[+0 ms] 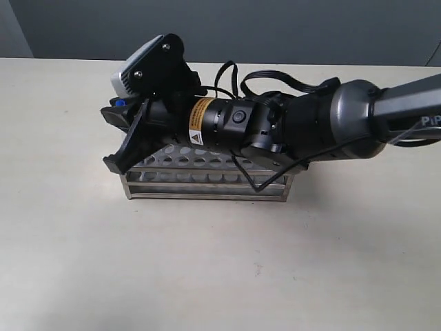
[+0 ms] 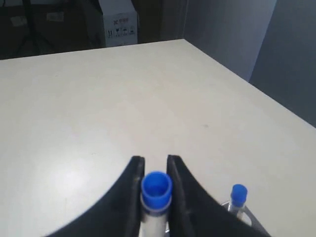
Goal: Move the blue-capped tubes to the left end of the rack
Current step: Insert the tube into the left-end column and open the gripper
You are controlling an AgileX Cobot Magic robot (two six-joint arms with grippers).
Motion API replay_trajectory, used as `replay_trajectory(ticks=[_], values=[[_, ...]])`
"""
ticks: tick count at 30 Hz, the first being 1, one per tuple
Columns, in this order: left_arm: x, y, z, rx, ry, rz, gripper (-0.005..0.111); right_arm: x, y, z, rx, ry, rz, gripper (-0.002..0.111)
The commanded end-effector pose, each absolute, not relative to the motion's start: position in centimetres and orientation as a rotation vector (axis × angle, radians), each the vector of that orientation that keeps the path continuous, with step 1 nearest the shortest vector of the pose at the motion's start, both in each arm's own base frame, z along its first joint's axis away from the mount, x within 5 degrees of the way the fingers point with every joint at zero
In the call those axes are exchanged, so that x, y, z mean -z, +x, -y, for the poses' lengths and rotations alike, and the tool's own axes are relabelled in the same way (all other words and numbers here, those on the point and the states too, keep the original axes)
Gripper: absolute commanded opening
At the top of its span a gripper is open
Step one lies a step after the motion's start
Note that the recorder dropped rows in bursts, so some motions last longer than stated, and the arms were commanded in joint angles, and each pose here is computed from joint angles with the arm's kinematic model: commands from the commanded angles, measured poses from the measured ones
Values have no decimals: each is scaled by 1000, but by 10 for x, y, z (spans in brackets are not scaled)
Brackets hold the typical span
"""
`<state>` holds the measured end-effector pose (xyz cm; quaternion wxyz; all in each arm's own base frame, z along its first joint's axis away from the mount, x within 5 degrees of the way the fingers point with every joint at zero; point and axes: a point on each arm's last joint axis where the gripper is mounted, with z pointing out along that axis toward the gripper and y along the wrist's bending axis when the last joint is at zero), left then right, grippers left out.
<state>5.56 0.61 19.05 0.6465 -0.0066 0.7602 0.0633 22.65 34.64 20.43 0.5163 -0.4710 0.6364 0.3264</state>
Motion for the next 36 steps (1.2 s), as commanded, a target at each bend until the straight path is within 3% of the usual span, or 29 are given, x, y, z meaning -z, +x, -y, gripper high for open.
replay_trajectory(ticks=[1, 11, 36], values=[[-192, 55, -6, -140, -13, -1718, 1, -197, 226, -350, -795, -1143, -1530, 0], [-192, 55, -6, -140, -13, -1718, 1, -178, 229, -355, -805, -1165, -1538, 0], [-192, 55, -6, -140, -13, -1718, 1, -176, 243, -361, -663, -1221, -1626, 0]])
